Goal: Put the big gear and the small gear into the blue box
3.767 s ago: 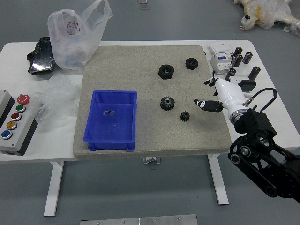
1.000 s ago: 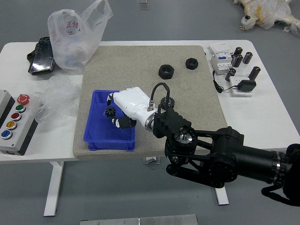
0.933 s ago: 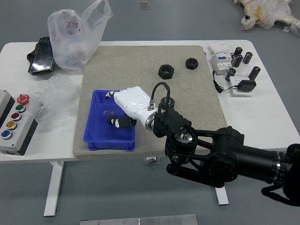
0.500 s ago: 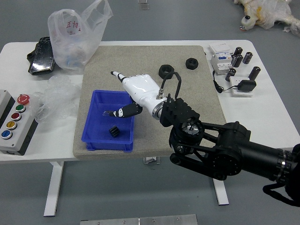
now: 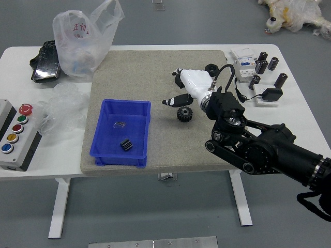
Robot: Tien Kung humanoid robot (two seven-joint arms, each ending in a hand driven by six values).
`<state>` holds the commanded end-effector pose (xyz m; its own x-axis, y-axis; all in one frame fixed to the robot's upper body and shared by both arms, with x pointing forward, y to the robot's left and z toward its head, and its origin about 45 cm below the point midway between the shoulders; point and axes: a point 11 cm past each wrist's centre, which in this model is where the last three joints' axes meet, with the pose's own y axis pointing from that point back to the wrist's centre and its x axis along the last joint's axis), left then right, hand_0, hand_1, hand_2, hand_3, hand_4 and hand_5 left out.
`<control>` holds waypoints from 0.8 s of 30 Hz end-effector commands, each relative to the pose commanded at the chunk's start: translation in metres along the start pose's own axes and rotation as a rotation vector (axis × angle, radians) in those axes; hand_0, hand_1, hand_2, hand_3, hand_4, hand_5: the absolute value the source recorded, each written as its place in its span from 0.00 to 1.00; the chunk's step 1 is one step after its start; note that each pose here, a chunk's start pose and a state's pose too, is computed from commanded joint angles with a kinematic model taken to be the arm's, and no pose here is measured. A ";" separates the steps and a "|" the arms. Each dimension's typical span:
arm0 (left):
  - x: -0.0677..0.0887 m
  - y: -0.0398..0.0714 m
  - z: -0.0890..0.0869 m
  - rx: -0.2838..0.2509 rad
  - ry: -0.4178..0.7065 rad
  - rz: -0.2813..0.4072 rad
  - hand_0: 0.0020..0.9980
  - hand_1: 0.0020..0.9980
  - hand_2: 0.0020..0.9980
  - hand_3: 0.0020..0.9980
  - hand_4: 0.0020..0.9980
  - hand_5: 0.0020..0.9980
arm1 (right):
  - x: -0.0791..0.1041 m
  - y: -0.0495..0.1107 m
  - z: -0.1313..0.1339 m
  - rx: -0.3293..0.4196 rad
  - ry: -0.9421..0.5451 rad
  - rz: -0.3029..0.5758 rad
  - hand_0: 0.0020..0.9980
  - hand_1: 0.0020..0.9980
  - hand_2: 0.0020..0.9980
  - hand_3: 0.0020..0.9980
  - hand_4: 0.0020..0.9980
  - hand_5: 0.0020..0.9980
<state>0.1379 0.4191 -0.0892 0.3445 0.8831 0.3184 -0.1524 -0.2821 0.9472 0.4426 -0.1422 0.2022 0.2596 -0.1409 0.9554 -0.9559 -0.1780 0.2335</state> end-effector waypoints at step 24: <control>-0.001 0.000 0.001 -0.004 -0.003 -0.002 0.71 0.61 0.60 0.71 0.71 0.51 | -0.056 0.003 0.029 -0.067 0.023 -0.122 0.57 0.54 0.38 0.52 0.29 0.00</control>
<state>0.1386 0.4179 -0.0894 0.3479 0.8823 0.3170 -0.1557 -0.2791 0.9476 0.4292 -0.1635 0.1439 0.3716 -0.0993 0.9231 -0.9248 -0.1272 0.3586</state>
